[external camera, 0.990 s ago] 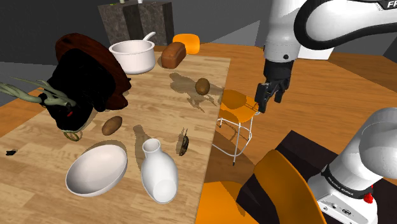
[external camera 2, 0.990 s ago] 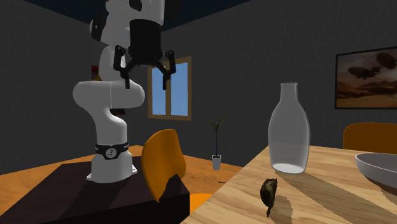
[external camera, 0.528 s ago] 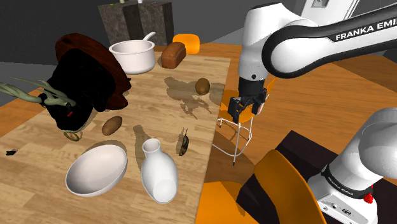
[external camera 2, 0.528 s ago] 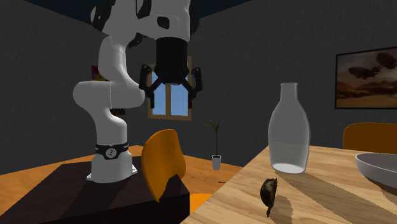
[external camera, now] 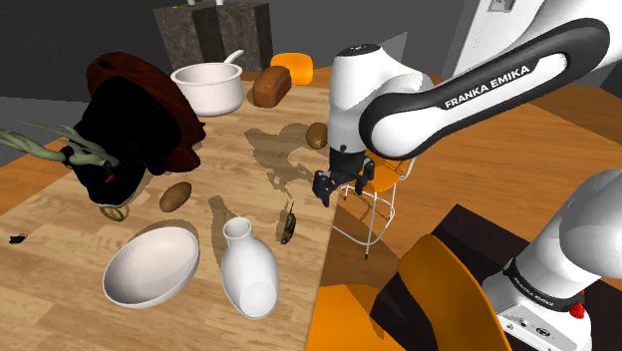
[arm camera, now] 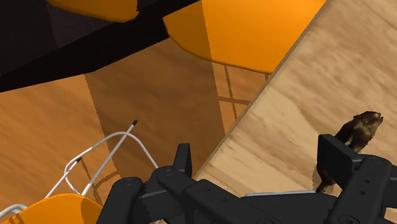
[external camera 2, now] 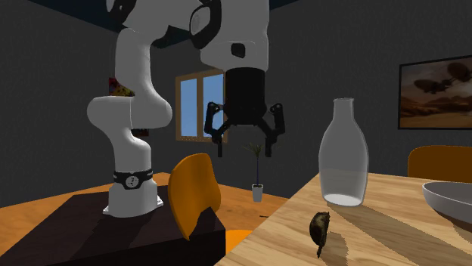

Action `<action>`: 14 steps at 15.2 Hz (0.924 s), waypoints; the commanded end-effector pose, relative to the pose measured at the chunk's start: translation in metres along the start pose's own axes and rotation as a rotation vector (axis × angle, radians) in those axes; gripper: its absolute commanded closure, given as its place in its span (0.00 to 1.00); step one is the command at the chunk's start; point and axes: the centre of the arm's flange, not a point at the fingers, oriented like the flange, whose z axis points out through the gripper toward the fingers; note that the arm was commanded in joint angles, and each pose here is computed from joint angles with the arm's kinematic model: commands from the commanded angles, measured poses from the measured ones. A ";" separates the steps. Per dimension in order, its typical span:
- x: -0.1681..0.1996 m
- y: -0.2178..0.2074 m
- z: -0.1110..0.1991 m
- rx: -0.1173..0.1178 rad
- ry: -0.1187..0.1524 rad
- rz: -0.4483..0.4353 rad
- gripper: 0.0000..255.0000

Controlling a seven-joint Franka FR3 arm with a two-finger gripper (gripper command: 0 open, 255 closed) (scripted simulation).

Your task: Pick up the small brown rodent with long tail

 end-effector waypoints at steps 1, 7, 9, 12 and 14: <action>0.006 -0.020 0.016 0.003 0.018 0.031 0.00; 0.040 -0.076 0.054 0.004 0.071 0.117 0.00; 0.053 -0.094 0.067 0.004 0.088 0.146 0.00; 0.068 -0.113 0.080 0.005 0.108 0.178 0.00; 0.068 -0.113 0.091 0.005 0.108 0.178 0.00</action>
